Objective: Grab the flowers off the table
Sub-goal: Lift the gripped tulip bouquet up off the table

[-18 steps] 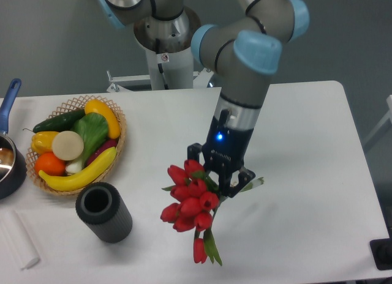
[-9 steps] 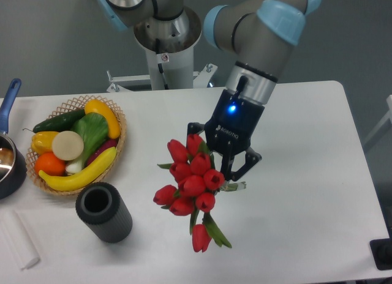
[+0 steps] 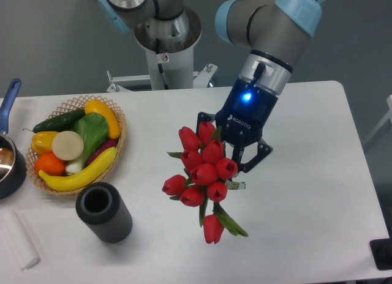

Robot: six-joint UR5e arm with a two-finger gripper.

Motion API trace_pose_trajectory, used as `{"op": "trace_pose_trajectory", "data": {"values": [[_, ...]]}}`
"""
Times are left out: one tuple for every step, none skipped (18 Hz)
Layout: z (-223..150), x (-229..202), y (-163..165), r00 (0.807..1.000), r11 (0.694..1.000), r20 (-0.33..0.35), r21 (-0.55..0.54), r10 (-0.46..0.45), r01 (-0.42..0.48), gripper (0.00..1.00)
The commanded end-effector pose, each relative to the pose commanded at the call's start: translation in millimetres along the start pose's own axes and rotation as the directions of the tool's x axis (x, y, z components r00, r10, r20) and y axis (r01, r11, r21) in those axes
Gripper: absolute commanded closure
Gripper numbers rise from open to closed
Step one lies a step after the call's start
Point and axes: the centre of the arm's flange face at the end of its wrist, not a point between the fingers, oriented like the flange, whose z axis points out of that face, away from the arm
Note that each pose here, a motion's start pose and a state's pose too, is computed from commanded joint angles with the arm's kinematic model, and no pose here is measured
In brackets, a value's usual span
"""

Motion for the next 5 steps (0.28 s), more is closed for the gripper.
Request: {"op": "trace_pose_trajectory", "data": {"values": [[0.0,0.0,0.0,1.000,1.000,0.000,0.000,0.000,0.000,0.53],[-0.6,-0.9,2.1,1.000,1.000,0.001,-0.001,-0.006,0.006,0.53],[-1.8,-0.3,2.4,1.000,1.000,0.002,-0.001,-0.005,0.005,0.53],[-1.6,1.2,3.7,1.000,1.000,0.001,-0.002,-0.007,0.007,0.53],[-2.5,2.3,2.8,1.000,1.000,0.001,0.000,-0.006,0.006,0.53]]}}
